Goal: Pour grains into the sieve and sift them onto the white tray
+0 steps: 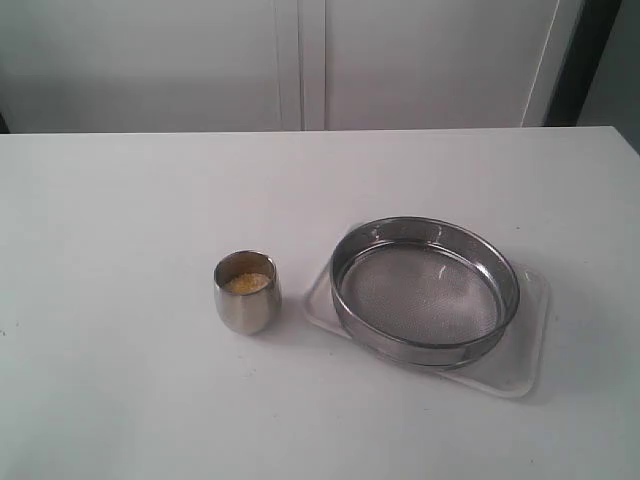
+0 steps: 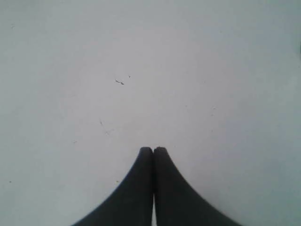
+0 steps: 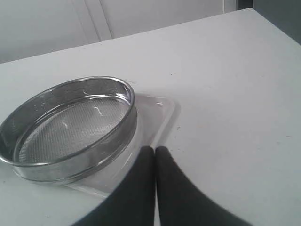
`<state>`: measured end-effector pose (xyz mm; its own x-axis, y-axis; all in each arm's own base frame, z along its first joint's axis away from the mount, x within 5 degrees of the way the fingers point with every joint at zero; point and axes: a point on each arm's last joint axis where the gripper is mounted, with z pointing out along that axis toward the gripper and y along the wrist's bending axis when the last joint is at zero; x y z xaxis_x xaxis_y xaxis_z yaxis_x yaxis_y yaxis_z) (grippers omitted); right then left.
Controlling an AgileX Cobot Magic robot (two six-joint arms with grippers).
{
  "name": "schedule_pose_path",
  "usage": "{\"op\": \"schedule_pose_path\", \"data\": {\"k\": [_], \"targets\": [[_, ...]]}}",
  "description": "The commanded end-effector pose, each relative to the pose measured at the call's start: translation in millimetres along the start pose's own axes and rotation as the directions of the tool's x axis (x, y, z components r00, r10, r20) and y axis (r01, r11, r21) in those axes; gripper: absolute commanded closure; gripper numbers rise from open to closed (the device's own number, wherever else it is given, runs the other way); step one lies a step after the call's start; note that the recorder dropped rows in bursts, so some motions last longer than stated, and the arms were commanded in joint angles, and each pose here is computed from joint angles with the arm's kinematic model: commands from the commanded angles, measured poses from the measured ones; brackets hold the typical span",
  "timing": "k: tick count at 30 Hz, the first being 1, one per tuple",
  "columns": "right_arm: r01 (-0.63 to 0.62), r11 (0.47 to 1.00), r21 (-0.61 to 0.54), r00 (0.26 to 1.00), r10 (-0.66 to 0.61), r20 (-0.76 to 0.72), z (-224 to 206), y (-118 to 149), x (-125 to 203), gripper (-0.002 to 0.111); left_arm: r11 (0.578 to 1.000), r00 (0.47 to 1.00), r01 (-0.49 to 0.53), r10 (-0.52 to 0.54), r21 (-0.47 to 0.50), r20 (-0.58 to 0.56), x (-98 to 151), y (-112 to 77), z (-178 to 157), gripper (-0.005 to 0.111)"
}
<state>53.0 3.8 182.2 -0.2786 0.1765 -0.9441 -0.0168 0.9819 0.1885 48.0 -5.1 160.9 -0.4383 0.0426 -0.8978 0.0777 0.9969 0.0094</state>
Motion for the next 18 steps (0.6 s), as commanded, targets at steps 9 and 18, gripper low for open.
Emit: {"op": "schedule_pose_path", "data": {"k": [9, 18], "targets": [[-0.003, 1.0, 0.0, 1.0, 0.003, 0.011, 0, 0, 0, 0.108, 0.997, 0.974, -0.054, 0.064, -0.053, 0.217, -18, 3.5, -1, 0.107], [-0.006, 1.0, 0.0, 1.0, 0.006, 0.011, 0, 0, 0, 0.108, 0.996, 0.933, -0.049, 0.071, -0.07, 0.354, -30, 4.3, -5, 0.107]]}}
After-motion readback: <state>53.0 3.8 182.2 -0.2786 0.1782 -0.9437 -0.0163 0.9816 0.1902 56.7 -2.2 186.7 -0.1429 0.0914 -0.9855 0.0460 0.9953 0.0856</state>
